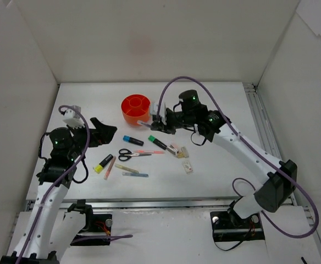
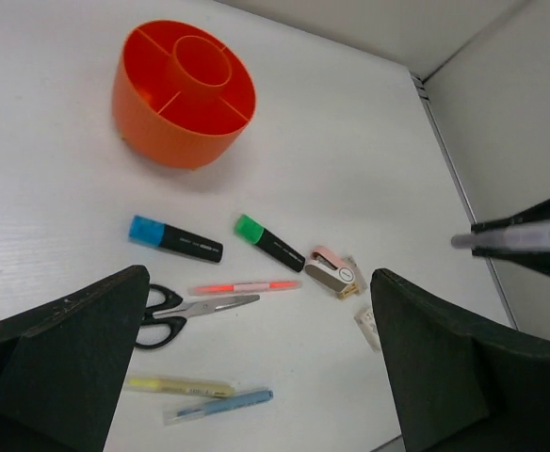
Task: Sort the stationery into containers
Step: Place the pen in the storage box, then pick up the pen from the center of the board, then place the pen in the storage box, then pick up the pen from the center of the board.
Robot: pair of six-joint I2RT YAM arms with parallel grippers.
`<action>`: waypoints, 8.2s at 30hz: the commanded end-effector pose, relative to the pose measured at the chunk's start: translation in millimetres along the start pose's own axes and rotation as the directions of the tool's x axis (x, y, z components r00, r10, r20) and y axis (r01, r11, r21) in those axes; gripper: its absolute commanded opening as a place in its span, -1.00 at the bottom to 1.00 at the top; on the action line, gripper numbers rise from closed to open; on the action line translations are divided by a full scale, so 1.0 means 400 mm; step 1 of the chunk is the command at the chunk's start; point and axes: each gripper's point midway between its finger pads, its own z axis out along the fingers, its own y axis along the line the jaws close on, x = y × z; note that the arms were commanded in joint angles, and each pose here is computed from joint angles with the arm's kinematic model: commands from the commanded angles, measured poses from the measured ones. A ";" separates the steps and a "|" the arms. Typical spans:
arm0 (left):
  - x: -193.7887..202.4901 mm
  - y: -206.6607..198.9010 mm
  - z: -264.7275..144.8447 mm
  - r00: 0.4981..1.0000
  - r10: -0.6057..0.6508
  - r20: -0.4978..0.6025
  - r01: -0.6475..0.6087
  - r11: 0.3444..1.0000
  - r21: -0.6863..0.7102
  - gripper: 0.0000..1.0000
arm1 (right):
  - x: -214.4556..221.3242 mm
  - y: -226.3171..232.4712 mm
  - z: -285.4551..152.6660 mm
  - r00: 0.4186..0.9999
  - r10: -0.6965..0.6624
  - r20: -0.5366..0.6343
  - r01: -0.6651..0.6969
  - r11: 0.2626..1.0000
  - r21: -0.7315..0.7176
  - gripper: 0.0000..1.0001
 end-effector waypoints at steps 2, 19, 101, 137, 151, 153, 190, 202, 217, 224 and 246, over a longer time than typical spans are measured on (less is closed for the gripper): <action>0.010 0.076 -0.064 0.996 -0.039 0.082 0.054 0.982 -0.181 0.99 | -0.098 -0.114 0.019 0.954 0.199 0.223 -0.208 0.978 0.018 -1.00; 0.156 0.196 -0.074 0.993 -0.116 0.005 0.111 0.935 -0.336 0.99 | 0.055 -0.454 0.171 0.841 0.306 0.446 -0.487 0.786 0.379 -1.00; 0.224 0.226 -0.065 0.965 -0.222 -0.137 0.145 0.892 -0.429 0.99 | 0.418 0.088 0.212 0.824 0.222 -0.521 -0.125 0.969 0.215 0.93; 0.215 0.247 -0.062 0.979 -0.169 -0.112 0.104 0.892 -0.440 0.99 | 0.555 0.152 0.248 0.711 0.121 -0.693 -0.239 0.968 -0.076 -1.00; 0.201 0.221 -0.051 0.981 -0.163 -0.109 0.109 0.915 -0.387 0.99 | 0.131 -0.112 0.155 0.987 0.162 0.024 -0.158 0.909 0.386 -1.00; 0.198 0.219 -0.051 0.981 -0.162 -0.104 0.111 0.917 -0.384 0.99 | 0.094 -0.155 0.143 0.980 0.164 0.117 -0.198 0.890 0.410 -1.00; 0.183 0.220 -0.098 0.976 -0.206 -0.062 0.156 0.875 -0.458 0.99 | 0.213 -0.402 0.395 0.972 0.039 0.233 -0.117 0.937 0.330 -0.95; 0.195 0.217 -0.093 0.972 -0.225 -0.073 0.169 0.877 -0.450 0.99 | 0.240 -0.391 0.396 0.974 0.059 0.219 -0.127 0.942 0.309 -0.58; 0.217 0.216 -0.102 0.955 -0.273 -0.114 0.189 0.859 -0.477 0.99 | 0.093 -0.383 0.283 0.963 0.034 0.268 -0.135 0.919 0.370 0.48; 0.266 0.196 -0.094 0.936 -0.302 -0.179 0.194 0.870 -0.452 0.99 | 0.065 -0.290 0.193 0.887 0.304 0.347 -0.422 0.839 0.344 0.96; 0.382 0.233 -0.001 0.874 -0.467 -0.136 0.241 0.659 -0.713 0.86 | 0.320 0.036 -0.202 0.771 0.584 0.253 -0.455 0.228 0.861 0.96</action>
